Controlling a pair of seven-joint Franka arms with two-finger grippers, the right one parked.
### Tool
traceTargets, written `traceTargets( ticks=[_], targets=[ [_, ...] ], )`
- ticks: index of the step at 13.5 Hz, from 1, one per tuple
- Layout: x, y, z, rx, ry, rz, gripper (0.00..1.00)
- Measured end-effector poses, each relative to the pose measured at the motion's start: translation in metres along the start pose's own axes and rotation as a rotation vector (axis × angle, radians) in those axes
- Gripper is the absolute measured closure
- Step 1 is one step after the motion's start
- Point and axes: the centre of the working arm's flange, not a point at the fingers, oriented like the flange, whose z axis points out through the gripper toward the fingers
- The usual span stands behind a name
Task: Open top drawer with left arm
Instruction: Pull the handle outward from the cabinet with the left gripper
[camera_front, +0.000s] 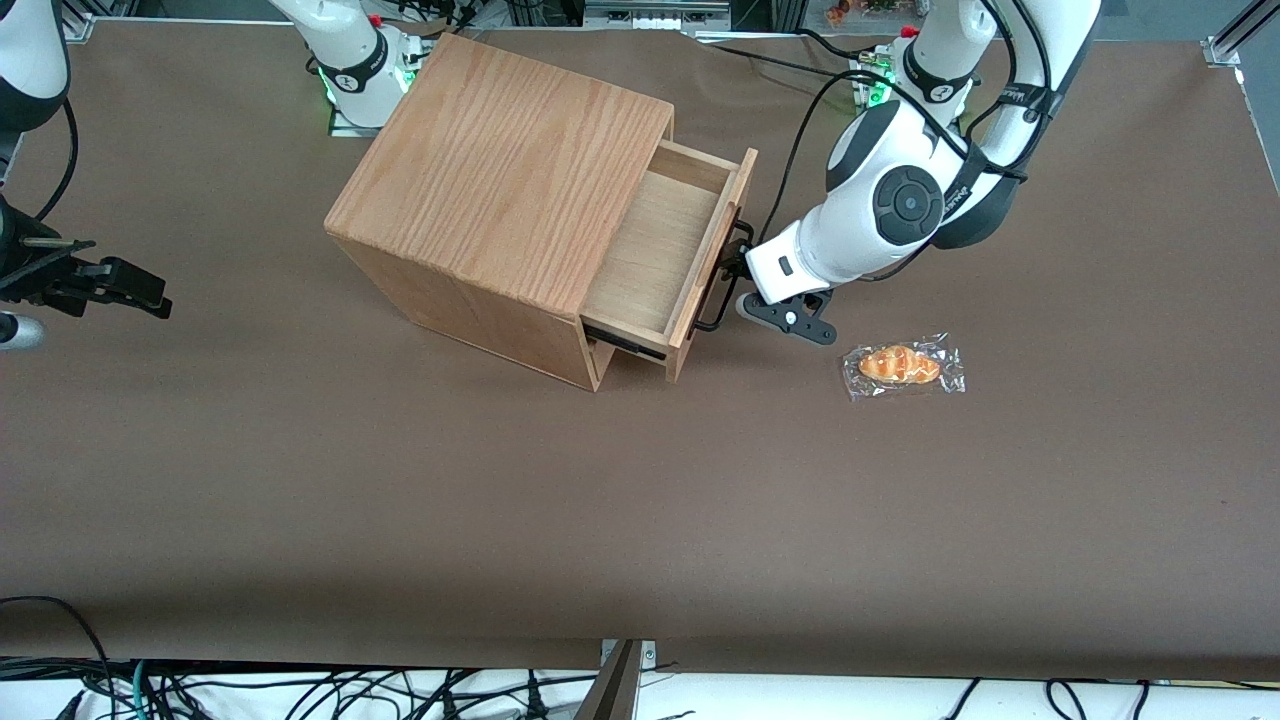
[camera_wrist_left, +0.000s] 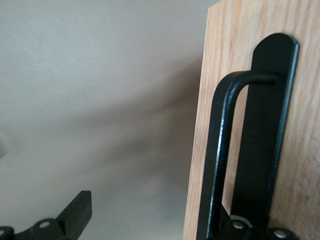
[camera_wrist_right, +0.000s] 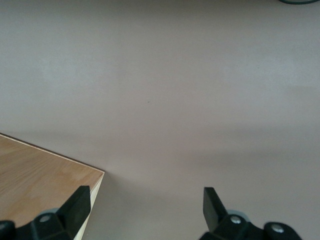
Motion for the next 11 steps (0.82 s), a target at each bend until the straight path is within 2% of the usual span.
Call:
traceTargets(
  ticks=[4, 11],
  targets=[
    [0.009, -0.017, -0.018, -0.039, 0.023, -0.011, 0.0],
    [0.01, -0.023, -0.019, -0.041, 0.021, 0.011, 0.0]
  ],
)
